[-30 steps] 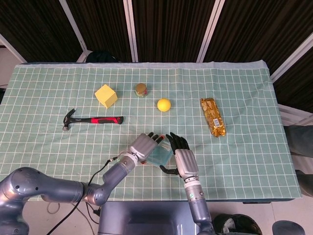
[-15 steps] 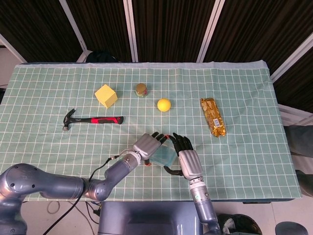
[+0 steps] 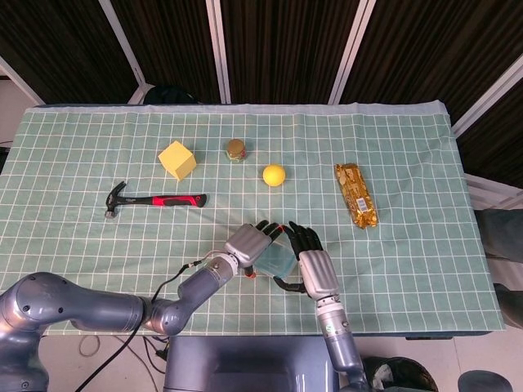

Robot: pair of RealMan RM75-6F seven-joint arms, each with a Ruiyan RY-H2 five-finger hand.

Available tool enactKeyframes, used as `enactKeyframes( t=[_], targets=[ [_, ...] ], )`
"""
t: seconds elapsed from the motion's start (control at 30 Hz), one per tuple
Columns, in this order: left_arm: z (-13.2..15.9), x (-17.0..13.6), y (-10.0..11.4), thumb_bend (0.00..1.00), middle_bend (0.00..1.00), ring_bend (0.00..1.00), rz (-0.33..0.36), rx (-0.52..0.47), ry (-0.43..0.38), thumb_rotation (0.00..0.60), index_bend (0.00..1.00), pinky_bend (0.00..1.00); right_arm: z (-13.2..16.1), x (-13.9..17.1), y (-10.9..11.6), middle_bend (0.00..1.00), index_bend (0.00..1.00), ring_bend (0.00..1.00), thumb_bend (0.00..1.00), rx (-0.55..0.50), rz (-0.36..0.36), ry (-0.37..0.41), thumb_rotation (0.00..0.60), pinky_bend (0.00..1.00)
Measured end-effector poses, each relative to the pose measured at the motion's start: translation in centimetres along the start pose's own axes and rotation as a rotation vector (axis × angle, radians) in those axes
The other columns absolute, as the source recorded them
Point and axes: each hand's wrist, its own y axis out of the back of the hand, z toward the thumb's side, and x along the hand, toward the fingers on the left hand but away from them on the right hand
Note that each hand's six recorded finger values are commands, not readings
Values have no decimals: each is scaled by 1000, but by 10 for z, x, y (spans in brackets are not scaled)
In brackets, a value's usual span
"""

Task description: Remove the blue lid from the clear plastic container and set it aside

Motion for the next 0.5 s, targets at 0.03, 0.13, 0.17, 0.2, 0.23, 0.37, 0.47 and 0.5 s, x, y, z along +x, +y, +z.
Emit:
enactKeyframes(
  t=[0.03,0.13,0.17,0.2,0.23,0.37,0.47,0.5],
  targets=[
    [0,0,0,0,8,42,-1,-1,-1,600,0,243,1,-1,0,0,0,0,341,0,-3,2,600,0],
    [1,1,0,0,1,31,-5,6,-4,600,0,230,4,-4,1,0,0,0,337,-2,-11,6,600,0],
    [1,1,1,0,0,23,-6,9,-4,600,0,222,4,-5,2,0,0,0,331,-2,-15,7,600,0],
    [0,1,-1,0,0,16,-9,14,-3,600,0,214,4,-5,2,0,0,0,324,-1,-17,7,600,0],
    [0,0,-1,0,0,14,-12,17,-3,600,0,210,5,-6,2,0,0,0,320,-1,-18,7,600,0],
    [0,0,-1,0,0,12,-16,29,-3,600,0,204,5,-8,4,0,0,0,317,3,-27,4,600,0],
    [3,0,1,0,0,8,-15,34,-7,600,0,199,5,-9,5,0,0,0,317,5,-31,3,600,0],
    [2,0,1,0,0,4,-15,38,-7,600,0,193,5,-9,5,0,5,0,317,5,-31,3,600,0]
  ],
)
